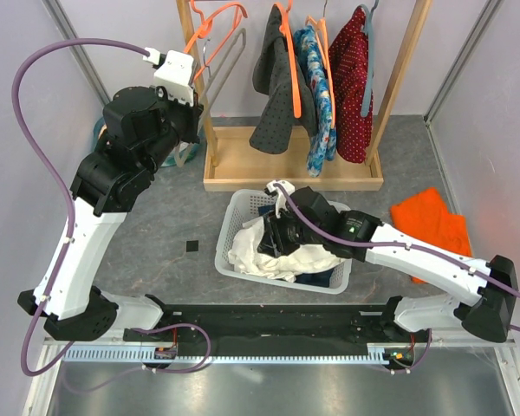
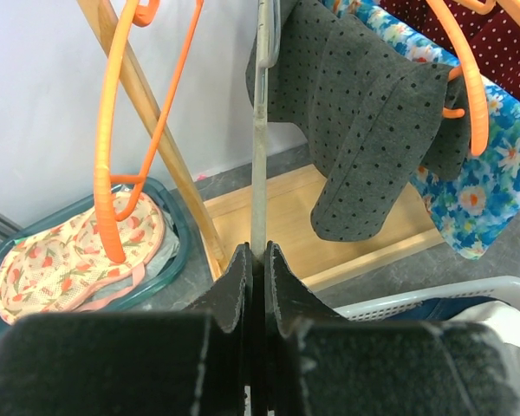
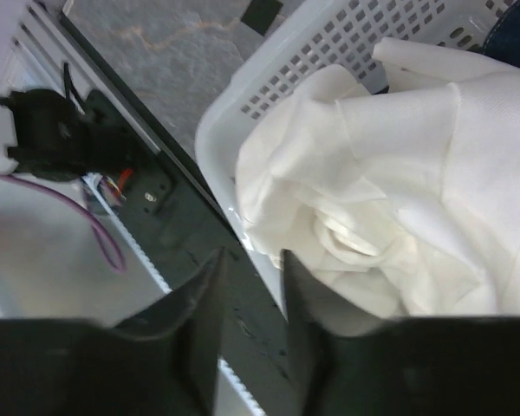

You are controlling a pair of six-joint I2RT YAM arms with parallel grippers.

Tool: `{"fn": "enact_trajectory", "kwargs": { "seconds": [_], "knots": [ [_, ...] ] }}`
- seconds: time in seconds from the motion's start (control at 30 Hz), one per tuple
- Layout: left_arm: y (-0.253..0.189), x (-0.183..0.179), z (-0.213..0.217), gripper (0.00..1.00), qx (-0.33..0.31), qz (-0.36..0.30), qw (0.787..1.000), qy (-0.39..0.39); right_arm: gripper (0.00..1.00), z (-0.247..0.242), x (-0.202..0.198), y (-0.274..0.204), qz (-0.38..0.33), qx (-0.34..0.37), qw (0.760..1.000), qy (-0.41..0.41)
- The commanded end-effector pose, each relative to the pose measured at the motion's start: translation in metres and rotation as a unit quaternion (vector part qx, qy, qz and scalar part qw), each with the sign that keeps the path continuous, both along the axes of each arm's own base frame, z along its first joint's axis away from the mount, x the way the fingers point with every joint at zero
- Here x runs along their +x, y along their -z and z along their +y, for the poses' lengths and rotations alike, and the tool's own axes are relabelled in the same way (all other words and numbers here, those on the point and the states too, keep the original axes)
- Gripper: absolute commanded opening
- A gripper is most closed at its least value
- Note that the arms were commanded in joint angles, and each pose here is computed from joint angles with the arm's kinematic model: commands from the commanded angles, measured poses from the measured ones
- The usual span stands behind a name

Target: Remove the skirt from the hanger

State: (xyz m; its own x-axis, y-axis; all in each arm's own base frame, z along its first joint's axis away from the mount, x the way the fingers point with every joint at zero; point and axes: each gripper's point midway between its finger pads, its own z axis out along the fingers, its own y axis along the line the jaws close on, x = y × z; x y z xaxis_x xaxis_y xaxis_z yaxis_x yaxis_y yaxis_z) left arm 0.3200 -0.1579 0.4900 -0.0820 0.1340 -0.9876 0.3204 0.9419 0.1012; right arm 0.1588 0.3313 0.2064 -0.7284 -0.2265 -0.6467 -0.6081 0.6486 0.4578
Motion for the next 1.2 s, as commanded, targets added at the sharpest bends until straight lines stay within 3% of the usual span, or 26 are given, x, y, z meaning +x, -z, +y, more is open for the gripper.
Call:
{"fn": "enact_trajectory", "kwargs": {
  "seconds": [0.0, 0.03, 0.13, 0.33, 0.47, 0.6, 0.83, 1.17],
  "knots": [
    [-0.034, 0.004, 0.007, 0.02, -0.015, -0.055, 0.998, -0.018, 0.08, 0.012, 0.022, -0.046, -0.059, 0.049, 0.997, 0.024],
    [-0.032, 0.009, 0.005, 0.02, -0.013, -0.053, 0.998, -0.020, 0.02, 0.012, 0.030, -0.043, -0.071, 0.042, 0.996, 0.036],
    [-0.036, 0.017, 0.003, 0.02, -0.009, -0.058, 0.998, -0.027, 0.04, 0.023, 0.057, -0.031, -0.109, 0.045, 0.991, 0.067],
    [-0.043, 0.050, -0.007, 0.02, 0.000, -0.072, 0.996, -0.052, 0.01, 0.017, 0.085, 0.057, -0.077, 0.009, 0.990, 0.114],
    [-0.056, 0.075, -0.010, 0.02, 0.004, -0.094, 0.993, -0.067, 0.00, 0.003, 0.081, 0.107, -0.048, 0.002, 0.990, 0.132],
    [-0.049, 0.122, -0.005, 0.02, 0.010, -0.092, 0.993, -0.076, 0.00, -0.016, 0.062, 0.152, -0.013, -0.006, 0.989, 0.144],
    [-0.044, 0.155, -0.005, 0.02, 0.020, -0.092, 0.994, -0.054, 0.00, -0.022, 0.046, 0.155, 0.009, 0.043, 0.988, 0.150],
    [-0.027, 0.172, -0.026, 0.02, 0.025, -0.083, 0.996, -0.004, 0.00, -0.031, 0.036, 0.145, 0.004, 0.069, 0.987, 0.146]
  ]
}}
